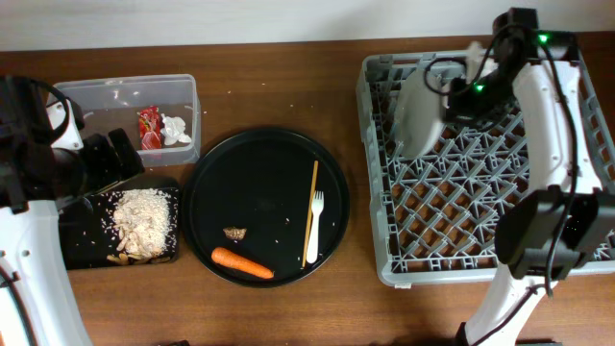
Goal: Sort waste into correct bins and load items into the dishwasher rack
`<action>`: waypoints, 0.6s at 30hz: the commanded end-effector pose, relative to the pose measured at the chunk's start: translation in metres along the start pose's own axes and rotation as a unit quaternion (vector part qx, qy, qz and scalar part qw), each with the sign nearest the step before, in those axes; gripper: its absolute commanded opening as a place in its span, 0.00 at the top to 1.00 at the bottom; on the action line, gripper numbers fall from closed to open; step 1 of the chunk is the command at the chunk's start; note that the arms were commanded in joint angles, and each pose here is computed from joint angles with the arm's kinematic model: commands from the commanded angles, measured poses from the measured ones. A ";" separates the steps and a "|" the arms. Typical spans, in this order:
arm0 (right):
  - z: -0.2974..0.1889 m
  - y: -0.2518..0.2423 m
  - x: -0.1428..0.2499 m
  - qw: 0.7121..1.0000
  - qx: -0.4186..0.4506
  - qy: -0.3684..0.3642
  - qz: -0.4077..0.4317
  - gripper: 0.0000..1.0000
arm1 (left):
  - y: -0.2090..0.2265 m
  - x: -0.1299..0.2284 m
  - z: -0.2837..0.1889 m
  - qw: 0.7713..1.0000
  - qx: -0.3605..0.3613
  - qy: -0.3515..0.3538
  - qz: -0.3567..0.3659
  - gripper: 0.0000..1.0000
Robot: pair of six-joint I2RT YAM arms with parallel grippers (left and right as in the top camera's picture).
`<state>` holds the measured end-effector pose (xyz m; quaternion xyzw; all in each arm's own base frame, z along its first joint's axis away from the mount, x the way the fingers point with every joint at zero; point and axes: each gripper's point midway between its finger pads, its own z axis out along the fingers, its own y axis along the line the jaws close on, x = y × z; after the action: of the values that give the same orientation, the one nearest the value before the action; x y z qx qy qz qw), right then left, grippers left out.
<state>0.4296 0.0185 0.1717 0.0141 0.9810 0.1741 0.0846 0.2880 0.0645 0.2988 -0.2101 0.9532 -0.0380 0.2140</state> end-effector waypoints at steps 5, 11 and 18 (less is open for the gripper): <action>0.008 0.065 0.015 0.983 -0.106 0.022 -0.146 0.95 | 0.002 -0.001 0.000 1.000 -0.003 -0.002 -0.002 0.01; -0.067 0.054 0.030 0.992 0.043 -0.047 -0.106 0.58 | 0.002 -0.001 0.000 1.000 -0.003 -0.002 -0.001 0.01; 0.051 0.188 0.099 0.989 0.034 0.094 -0.110 0.45 | 0.002 -0.001 0.000 1.000 -0.003 -0.002 -0.001 0.01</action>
<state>0.3501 0.1976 0.2171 -0.1459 0.9750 0.1516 0.0714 0.2880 0.0645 0.2988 -0.2101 0.9532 -0.0380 0.2140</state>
